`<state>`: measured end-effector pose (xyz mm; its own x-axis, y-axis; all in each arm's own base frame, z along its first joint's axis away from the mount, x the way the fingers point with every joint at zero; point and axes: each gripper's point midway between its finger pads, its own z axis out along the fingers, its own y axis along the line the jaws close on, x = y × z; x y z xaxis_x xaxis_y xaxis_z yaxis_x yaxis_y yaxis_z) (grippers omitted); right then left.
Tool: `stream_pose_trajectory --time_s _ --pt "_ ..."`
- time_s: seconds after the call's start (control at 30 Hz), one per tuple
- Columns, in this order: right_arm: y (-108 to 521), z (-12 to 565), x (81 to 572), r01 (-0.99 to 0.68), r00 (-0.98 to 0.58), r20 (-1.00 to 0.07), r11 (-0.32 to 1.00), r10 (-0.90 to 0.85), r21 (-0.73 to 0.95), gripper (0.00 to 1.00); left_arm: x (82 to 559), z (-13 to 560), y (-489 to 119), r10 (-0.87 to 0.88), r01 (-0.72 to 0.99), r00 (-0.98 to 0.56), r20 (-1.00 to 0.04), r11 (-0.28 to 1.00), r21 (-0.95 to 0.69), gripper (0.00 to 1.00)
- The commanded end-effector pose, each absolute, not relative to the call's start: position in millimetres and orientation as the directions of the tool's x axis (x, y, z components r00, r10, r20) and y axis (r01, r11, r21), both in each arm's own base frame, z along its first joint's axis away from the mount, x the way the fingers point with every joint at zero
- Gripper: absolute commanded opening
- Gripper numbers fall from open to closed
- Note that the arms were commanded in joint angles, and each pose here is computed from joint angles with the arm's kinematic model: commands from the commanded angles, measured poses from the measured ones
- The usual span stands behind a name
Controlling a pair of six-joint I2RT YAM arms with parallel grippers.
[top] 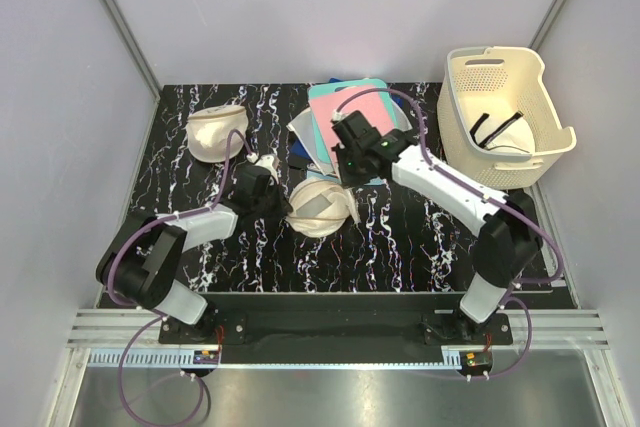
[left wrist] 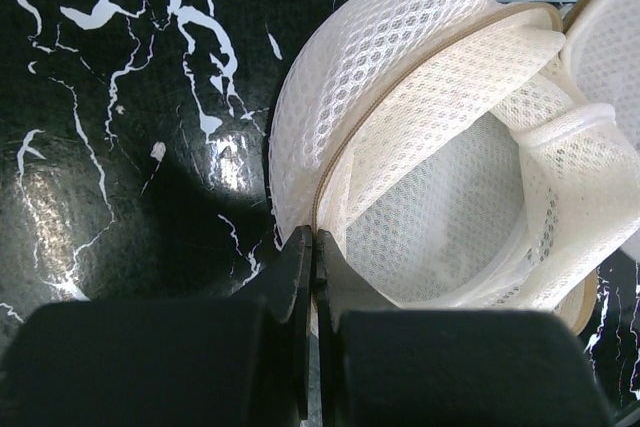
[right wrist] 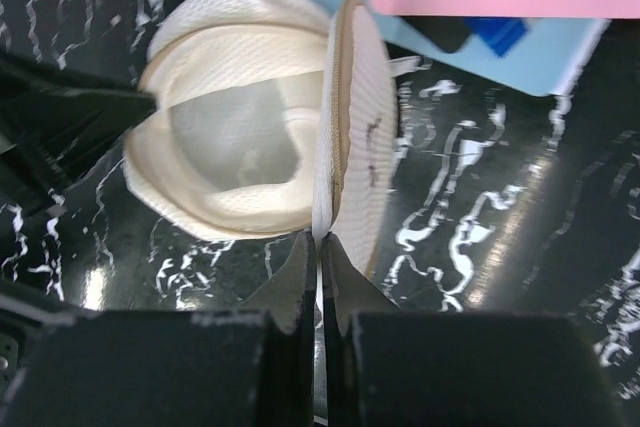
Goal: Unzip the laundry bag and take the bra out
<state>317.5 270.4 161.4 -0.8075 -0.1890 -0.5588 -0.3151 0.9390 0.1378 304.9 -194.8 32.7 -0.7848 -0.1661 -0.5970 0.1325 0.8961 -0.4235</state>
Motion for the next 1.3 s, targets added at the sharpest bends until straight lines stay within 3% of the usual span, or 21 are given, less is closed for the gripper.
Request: stream_pose_trajectory --time_s 0.0,0.4,0.57,0.67,0.8,1.0,1.1,1.13,1.23,1.27 --pt "317.8 169.9 311.8 -0.396 -0.777 -0.591 0.897 -0.215 0.195 0.0 318.8 45.2 -206.2 -0.191 0.164 -0.747 -0.636 0.875 -0.456 0.0" --pt "398.1 137.0 286.1 -0.522 -0.783 -0.556 0.78 -0.277 0.346 0.04 318.0 46.3 -210.2 -0.202 0.17 -0.749 -0.631 0.862 -0.478 0.0" --pt "411.6 144.2 277.1 -0.551 -0.786 -0.548 0.726 -0.286 0.412 0.52 317.0 47.2 -208.5 -0.202 0.168 -0.747 -0.633 0.865 -0.474 0.0" --pt "408.4 160.9 276.1 -0.569 -0.765 -0.582 0.713 -0.277 0.409 0.68 316.9 50.3 -207.4 -0.202 0.169 -0.742 -0.639 0.866 -0.471 0.0" --pt "394.0 172.0 277.0 -0.565 -0.745 -0.615 0.735 -0.259 0.375 0.77 314.8 53.8 -204.6 -0.198 0.17 -0.739 -0.644 0.87 -0.463 0.0" --pt "366.1 172.3 286.6 -0.507 -0.744 -0.634 0.796 -0.212 0.329 0.82 313.0 72.5 -199.1 -0.203 0.178 -0.711 -0.673 0.874 -0.452 0.0" --pt "352.2 167.5 292.9 -0.474 -0.761 -0.621 0.814 -0.187 0.336 0.82 314.0 83.6 -192.7 -0.214 0.164 -0.689 -0.692 0.884 -0.437 0.11" --pt "341.9 166.8 302.0 -0.449 -0.769 -0.618 0.827 -0.163 0.339 0.83 312.2 84.0 -189.2 -0.217 0.15 -0.69 -0.69 0.89 -0.43 0.23" --pt "319.7 165.5 314.3 -0.409 -0.778 -0.617 0.839 -0.117 0.357 0.84 311.9 97.1 -182.0 -0.237 0.134 -0.663 -0.711 0.896 -0.423 0.42" --pt "311.1 158.7 315.6 -0.397 -0.786 -0.608 0.846 -0.113 0.356 0.84 311.2 100.2 -181.6 -0.239 0.136 -0.659 -0.714 0.895 -0.425 0.56"
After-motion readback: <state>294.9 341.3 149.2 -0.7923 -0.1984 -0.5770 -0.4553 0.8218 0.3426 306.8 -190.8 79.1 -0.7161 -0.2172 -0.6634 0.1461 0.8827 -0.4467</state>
